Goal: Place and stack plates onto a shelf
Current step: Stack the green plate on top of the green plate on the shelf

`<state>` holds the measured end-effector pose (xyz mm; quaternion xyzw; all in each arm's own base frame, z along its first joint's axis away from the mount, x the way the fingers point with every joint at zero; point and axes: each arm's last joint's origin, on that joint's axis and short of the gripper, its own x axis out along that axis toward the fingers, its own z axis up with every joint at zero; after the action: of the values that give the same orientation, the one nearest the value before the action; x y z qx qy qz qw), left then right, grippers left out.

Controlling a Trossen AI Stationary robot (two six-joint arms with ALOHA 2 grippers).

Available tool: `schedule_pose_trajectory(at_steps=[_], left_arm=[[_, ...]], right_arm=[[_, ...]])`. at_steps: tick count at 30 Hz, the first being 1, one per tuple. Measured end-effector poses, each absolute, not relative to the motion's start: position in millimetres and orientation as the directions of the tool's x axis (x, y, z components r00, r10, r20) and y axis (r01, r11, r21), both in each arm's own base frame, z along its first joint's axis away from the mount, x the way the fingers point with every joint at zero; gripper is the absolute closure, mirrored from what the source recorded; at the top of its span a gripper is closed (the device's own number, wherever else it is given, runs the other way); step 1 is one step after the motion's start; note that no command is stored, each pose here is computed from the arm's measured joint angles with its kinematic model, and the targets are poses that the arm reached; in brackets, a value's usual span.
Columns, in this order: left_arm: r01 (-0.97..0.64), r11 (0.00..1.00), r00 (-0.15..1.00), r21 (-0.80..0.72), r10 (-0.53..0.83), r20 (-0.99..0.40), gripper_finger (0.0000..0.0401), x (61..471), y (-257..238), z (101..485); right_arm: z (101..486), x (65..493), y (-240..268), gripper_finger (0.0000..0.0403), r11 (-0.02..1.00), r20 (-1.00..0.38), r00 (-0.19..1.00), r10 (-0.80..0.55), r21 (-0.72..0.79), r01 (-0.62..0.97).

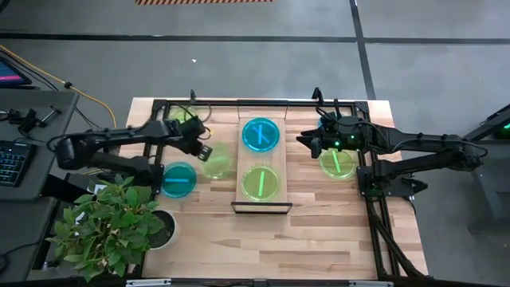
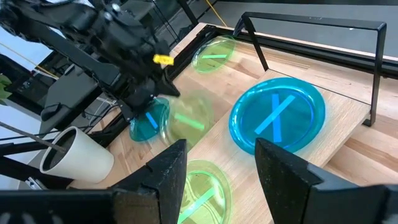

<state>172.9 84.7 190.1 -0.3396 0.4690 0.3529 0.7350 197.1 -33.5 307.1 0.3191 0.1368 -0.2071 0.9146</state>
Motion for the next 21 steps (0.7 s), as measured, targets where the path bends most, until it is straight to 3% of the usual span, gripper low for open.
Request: schedule_pose_trajectory(at_steps=[5,16,21], left_arm=[[-0.889,0.446,0.26,-0.106,0.3,-0.918,0.0401,159.0,86.4,210.8],[-0.804,0.502,0.527,-0.319,0.352,-0.774,0.0401,174.9,71.1,279.3],[-0.724,0.565,0.631,-0.395,0.312,-0.711,0.0401,199.1,56.8,290.6]], right_arm=[[307.0,197.3,-33.5,0.0228,0.71,-0.383,0.876,-0.293,0.527,0.467],[306.7,197.2,-33.5,0.0228,0.711,-0.385,0.875,-0.293,0.523,0.469],[305.1,196.2,-34.1,0.0228,0.705,-0.401,0.861,-0.312,0.51,0.493]])
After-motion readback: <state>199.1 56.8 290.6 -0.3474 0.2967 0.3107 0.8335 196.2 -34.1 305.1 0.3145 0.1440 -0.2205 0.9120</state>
